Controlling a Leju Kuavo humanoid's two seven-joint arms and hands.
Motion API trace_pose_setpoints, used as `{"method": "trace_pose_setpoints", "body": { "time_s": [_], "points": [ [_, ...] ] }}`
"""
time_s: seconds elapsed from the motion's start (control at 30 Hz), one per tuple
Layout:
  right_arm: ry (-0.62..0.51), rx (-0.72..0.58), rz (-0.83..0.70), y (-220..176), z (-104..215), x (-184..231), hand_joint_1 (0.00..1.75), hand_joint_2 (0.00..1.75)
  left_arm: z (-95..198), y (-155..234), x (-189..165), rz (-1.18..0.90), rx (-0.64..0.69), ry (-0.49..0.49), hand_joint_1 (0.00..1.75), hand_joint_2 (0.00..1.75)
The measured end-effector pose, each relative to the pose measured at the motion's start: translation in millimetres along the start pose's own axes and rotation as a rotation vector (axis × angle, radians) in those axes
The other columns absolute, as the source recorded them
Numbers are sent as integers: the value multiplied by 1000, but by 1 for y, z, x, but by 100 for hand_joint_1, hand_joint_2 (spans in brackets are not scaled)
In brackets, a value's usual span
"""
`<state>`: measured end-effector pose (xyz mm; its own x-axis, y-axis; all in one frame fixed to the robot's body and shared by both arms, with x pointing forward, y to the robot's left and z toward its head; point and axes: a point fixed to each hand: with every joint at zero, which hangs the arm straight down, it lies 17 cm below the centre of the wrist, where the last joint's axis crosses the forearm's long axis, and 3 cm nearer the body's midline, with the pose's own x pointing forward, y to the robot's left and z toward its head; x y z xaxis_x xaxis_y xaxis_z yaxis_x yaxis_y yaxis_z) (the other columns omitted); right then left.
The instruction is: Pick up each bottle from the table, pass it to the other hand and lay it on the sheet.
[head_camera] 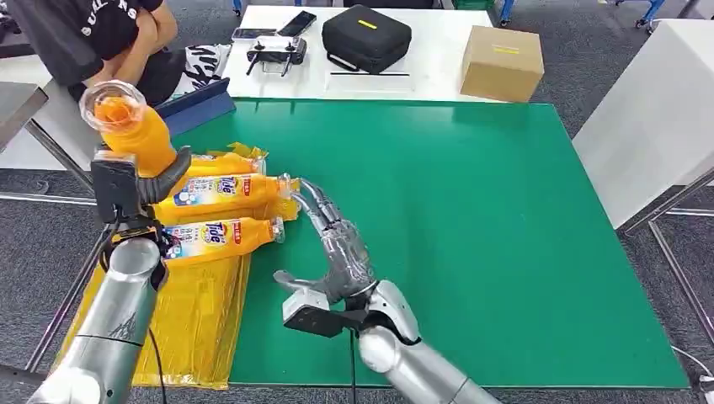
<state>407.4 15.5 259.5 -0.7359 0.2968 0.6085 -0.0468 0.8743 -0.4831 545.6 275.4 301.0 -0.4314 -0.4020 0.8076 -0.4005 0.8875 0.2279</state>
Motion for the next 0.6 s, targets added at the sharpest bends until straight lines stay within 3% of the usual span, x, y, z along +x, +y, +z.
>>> {"method": "trace_pose_setpoints", "body": {
  "time_s": [0.23, 0.6],
  "points": [
    [-47, -104, 77, -48, 12, 11, 0, 175, -1, 5, -1, -252, 1, -82, 175, 175],
    [-78, -171, 153, -81, 28, 17, 0, 175, 13, -28, -9, -502, -108, -167, 175, 175]
  ]
}}
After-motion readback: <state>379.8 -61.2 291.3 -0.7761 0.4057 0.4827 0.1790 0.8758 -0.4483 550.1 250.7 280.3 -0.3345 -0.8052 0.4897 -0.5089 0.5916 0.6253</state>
